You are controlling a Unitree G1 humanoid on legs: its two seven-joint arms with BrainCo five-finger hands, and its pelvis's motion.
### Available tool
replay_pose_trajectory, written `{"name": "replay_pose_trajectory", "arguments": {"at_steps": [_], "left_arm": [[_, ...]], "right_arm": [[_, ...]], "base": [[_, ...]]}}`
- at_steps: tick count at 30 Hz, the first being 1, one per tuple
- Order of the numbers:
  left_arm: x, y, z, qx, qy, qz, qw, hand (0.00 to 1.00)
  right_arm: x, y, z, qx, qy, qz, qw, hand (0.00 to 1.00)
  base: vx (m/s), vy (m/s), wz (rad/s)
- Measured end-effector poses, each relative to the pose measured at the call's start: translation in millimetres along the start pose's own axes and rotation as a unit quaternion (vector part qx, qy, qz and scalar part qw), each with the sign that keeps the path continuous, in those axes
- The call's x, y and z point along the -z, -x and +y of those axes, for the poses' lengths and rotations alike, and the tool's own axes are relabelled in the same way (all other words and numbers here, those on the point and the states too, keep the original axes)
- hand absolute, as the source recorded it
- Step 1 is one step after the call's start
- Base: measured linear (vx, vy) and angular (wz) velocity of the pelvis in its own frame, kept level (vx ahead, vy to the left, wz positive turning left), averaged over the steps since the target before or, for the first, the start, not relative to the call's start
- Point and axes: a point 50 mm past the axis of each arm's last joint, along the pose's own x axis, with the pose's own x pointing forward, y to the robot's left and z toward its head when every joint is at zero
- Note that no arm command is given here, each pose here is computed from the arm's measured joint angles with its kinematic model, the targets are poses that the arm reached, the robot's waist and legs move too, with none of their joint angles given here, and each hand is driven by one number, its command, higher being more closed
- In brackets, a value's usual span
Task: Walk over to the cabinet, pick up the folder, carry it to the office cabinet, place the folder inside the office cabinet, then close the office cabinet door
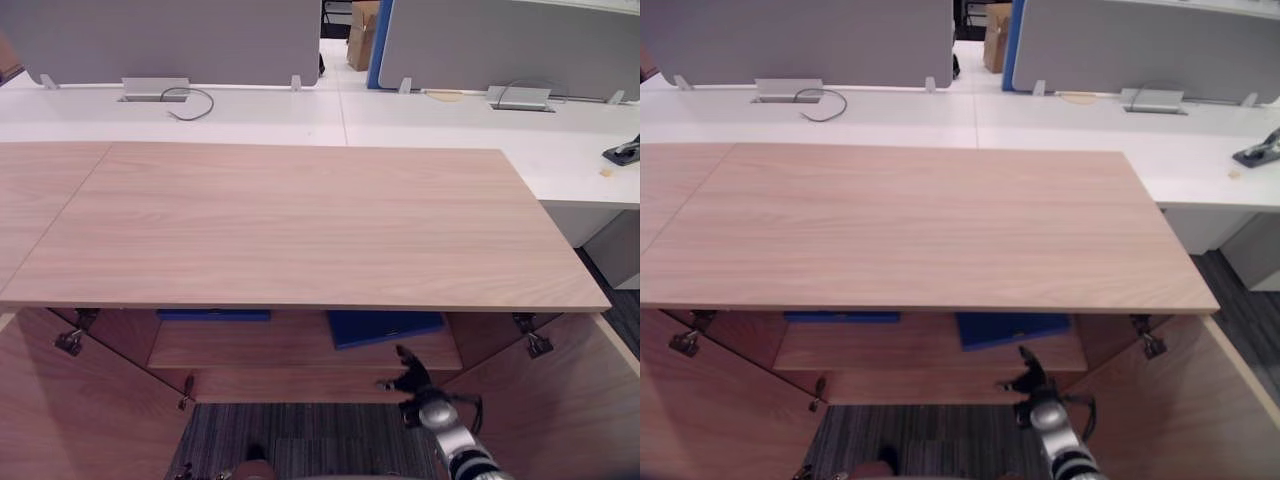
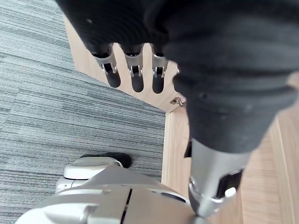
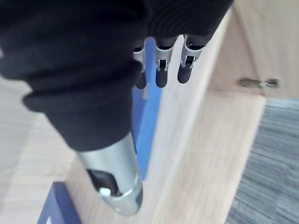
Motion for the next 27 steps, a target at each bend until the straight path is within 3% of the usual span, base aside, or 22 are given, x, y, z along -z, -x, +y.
{"name": "replay_pose_trajectory", "arguments": {"at_steps": [4, 11, 19, 27], "left_arm": [[-23.8, -1.6, -14.1, 0.023, -0.009, -0.05, 0.998, 0.0], [-35.6, -1.7, -24.4, 0.044, -0.005, -0.068, 0.997, 0.0], [-60.2, -0.6, -27.6, 0.043, 0.026, -0.112, 0.992, 0.0], [-72.7, 0.3, -23.2, 0.029, 0.059, -0.133, 0.989, 0.0]], "right_arm": [[-59.2, -23.6, -46.6, 0.038, 0.131, -0.098, 0.986, 0.0], [-97.6, -37.6, -67.8, 0.017, 0.293, -0.135, 0.946, 0.0], [-130.7, -34.0, -63.0, -0.005, 0.34, -0.192, 0.92, 0.0], [-186.6, -23.9, -81.7, 0.042, 0.357, -0.274, 0.892, 0.0]], "base": [[-0.07, 0.06, 0.17], [-0.18, 0.046, 0.09], [-0.12, 0.032, -0.03], [-0.04, 0.05, -0.05]]}}
